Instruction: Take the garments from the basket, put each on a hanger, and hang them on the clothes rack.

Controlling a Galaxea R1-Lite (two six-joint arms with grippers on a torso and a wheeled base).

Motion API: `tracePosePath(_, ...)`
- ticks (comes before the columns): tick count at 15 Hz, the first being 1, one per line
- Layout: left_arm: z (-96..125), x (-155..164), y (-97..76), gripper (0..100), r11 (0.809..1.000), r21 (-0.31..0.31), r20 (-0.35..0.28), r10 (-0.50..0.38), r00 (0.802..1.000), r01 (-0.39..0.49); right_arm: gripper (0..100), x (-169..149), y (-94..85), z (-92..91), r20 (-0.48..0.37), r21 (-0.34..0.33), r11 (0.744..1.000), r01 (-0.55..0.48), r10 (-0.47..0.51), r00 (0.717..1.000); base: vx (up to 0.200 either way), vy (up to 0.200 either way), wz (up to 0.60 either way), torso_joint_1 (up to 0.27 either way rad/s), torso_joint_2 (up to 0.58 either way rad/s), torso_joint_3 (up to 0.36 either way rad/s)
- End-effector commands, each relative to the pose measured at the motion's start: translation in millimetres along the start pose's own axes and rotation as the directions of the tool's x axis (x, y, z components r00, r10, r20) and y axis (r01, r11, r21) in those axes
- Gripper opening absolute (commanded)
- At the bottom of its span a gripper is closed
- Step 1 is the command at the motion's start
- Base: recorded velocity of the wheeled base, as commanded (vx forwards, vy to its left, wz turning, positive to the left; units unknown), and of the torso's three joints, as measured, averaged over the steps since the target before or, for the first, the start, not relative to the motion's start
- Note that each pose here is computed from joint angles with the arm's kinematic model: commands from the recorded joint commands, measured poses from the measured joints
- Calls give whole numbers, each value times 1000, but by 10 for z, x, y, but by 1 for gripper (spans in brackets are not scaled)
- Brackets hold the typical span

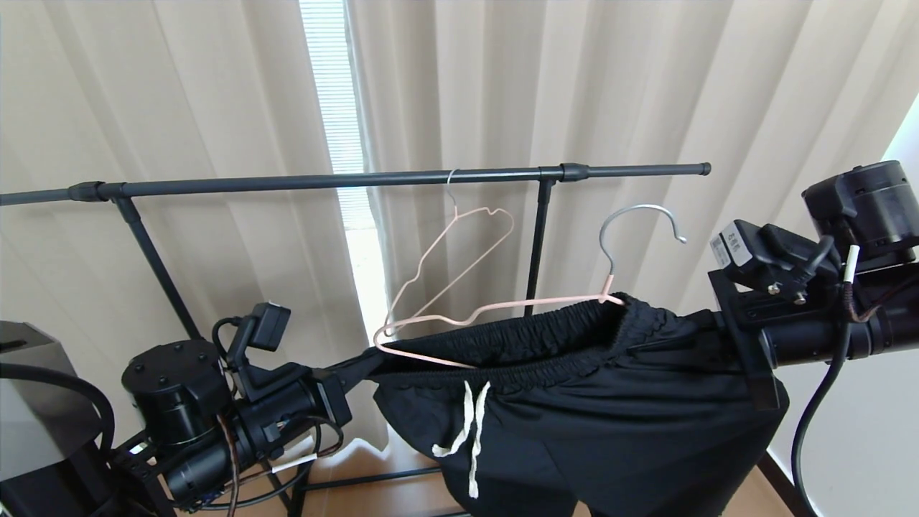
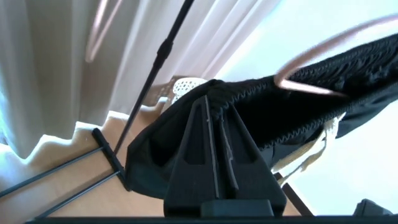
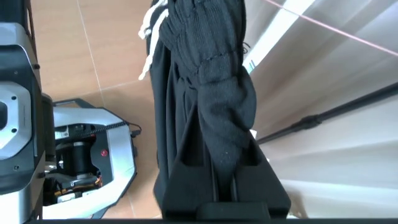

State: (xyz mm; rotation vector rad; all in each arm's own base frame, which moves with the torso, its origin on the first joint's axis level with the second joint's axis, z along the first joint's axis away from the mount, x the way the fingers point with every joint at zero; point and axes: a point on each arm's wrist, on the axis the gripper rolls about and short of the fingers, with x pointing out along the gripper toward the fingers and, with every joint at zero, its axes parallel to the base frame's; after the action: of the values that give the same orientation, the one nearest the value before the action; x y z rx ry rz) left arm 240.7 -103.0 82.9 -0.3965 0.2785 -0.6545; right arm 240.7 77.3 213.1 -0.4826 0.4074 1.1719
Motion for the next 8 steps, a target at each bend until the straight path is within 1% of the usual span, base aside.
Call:
tracePosePath(1,46,16,28,0,1000,3,22,6,1000,-6,0,43,23,-13,-22,0,1000,-4,4,1000,0,0,0,0,0,0)
tracePosePath(3,69,18,42,0,1000,5,32,10,999,-10,0,94,41,-25,-64,-2,1000,14,-14,998,0,0,0,0,0,0)
tracePosePath(5,85,17,35,0,1000,7,39,7,999,-7,0,153,69,-17,-86,-10,1000,7,-8,996,0,0,0,0,0,0)
tracePosePath(6,108,-4,17,0,1000,11,48,3,999,-3,0,196,81,-32,-111,-11,1000,10,-11,994,0,0,0,0,0,0)
tracePosePath(8,141,-27,-6,0,1000,16,62,-2,998,1,0,228,100,-24,-126,-18,1000,10,-13,992,0,0,0,0,0,0)
